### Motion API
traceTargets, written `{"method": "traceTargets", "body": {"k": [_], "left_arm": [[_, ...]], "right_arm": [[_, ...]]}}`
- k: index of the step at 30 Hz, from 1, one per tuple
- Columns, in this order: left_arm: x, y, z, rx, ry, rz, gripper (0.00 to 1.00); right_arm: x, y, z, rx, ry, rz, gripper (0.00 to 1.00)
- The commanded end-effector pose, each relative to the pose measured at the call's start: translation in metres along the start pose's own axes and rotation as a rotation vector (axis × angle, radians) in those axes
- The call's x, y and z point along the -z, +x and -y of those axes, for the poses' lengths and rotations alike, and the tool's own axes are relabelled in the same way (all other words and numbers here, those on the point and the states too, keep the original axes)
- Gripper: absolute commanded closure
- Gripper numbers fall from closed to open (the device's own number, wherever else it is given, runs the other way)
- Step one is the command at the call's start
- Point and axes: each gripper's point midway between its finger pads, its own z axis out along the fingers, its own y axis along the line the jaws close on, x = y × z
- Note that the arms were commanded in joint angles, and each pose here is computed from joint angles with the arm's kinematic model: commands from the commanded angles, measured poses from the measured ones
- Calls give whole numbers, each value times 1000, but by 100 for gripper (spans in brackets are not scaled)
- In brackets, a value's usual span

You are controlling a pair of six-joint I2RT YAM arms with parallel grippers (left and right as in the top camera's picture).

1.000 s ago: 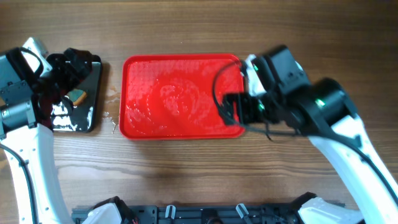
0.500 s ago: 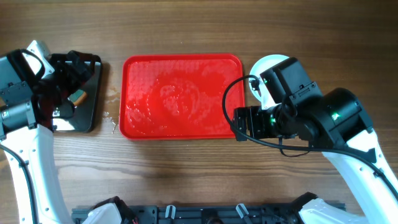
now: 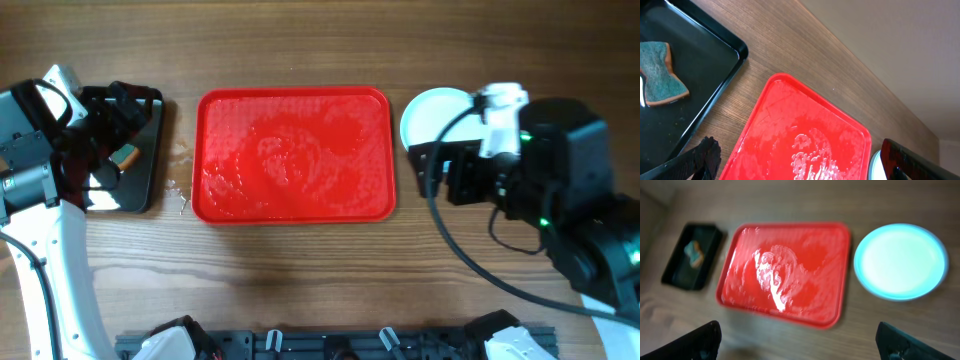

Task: Clean dirty plates on tray and stack at the side

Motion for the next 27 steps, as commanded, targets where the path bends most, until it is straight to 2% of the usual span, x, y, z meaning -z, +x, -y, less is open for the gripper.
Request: {"method": "traceTargets", "body": {"k": [1,7,12,17,27], "left_arm": [[0,1,2,-2,17,-5,0],[0,1,2,-2,17,-5,0],[0,1,2,-2,17,-5,0],[0,1,2,-2,17,-5,0],[0,1,2,-2,17,-5,0]], "right_arm": [[8,14,20,-25,-11,65,0],[-12,58,28,35,-200,327,0],[-30,98,37,127,-281,546,0],[-31,109,39,188,-288,654,0],[-62,112,57,246,-245,726,0]]}}
